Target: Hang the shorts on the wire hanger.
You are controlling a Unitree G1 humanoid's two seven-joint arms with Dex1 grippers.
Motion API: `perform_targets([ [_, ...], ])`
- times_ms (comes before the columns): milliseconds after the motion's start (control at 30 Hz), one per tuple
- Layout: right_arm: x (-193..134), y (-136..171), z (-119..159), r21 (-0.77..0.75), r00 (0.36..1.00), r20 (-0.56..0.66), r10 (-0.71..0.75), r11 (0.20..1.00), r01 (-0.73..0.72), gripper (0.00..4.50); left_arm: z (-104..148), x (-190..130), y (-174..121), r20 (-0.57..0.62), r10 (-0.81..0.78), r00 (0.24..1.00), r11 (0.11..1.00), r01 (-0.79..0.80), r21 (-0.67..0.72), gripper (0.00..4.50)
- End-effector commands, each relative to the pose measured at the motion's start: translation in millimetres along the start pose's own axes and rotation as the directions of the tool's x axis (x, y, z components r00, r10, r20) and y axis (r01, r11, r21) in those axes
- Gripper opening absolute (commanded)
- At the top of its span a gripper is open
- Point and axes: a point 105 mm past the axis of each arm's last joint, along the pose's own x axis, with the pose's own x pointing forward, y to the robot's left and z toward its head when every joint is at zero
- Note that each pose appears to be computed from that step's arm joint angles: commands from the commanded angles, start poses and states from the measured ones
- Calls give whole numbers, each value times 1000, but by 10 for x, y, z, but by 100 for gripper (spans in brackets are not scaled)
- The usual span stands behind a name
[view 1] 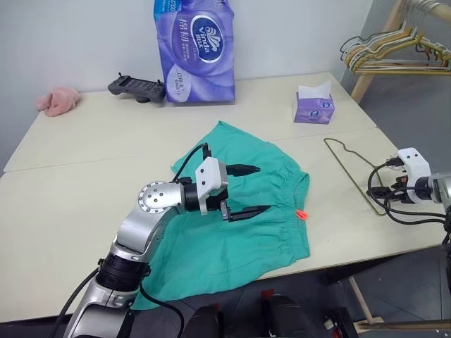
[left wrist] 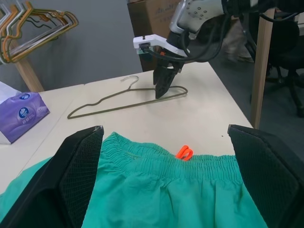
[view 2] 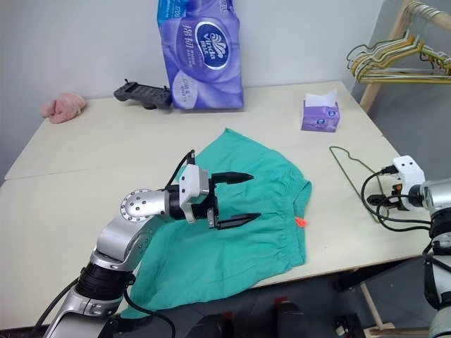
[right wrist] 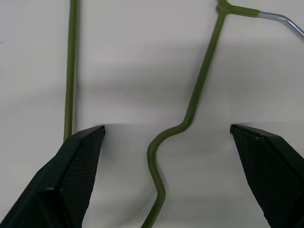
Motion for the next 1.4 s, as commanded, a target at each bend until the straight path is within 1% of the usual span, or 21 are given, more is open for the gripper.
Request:
perform_targets([
  [33,-38,-60,-48,66,1000,-15,-9,998,10,450,109,-9,-1,20,-4,1000,999,3,38,446],
  [200,21,59,-108,53,998,-40,49,997,-47,450,104,-16,8,13,-9,1000,999,8,38,446],
  [300,44,139,-144,17,995,-57,86,996,-85,394,109,-22,25,9,-7,1000,999,7,40,450],
  [433,60,204,-177,-2,992,-69,108,994,-109,267,107,-34,37,3,-5,1000,999,4,43,450],
  [667,96,238,-129,-42,993,-52,104,993,-106,23,104,-50,64,-8,8,1000,999,-8,54,450],
  [700,100,246,-118,-55,993,-50,105,993,-108,1,103,-51,63,-8,8,1000,999,-8,52,450],
  [900,105,244,-68,-104,995,-35,95,990,-98,1,103,-57,60,-11,5,1000,999,-5,50,450],
  [1033,62,145,-7,-224,999,-8,32,974,-33,1,100,-61,71,-14,11,1000,999,-10,51,450],
  [1100,13,106,132,-265,998,57,3,964,12,1,96,-70,90,-17,21,1000,998,-20,53,450],
  [1233,-167,27,565,-315,959,269,-84,934,170,1,103,-92,208,-14,77,997,996,-76,49,450],
  [1267,-199,35,635,-309,948,308,-85,933,184,1,108,-97,251,-12,97,995,994,-96,43,450],
  [1400,-293,75,771,-329,912,400,-93,914,238,1,140,-89,338,-3,130,992,991,-130,32,450],
])
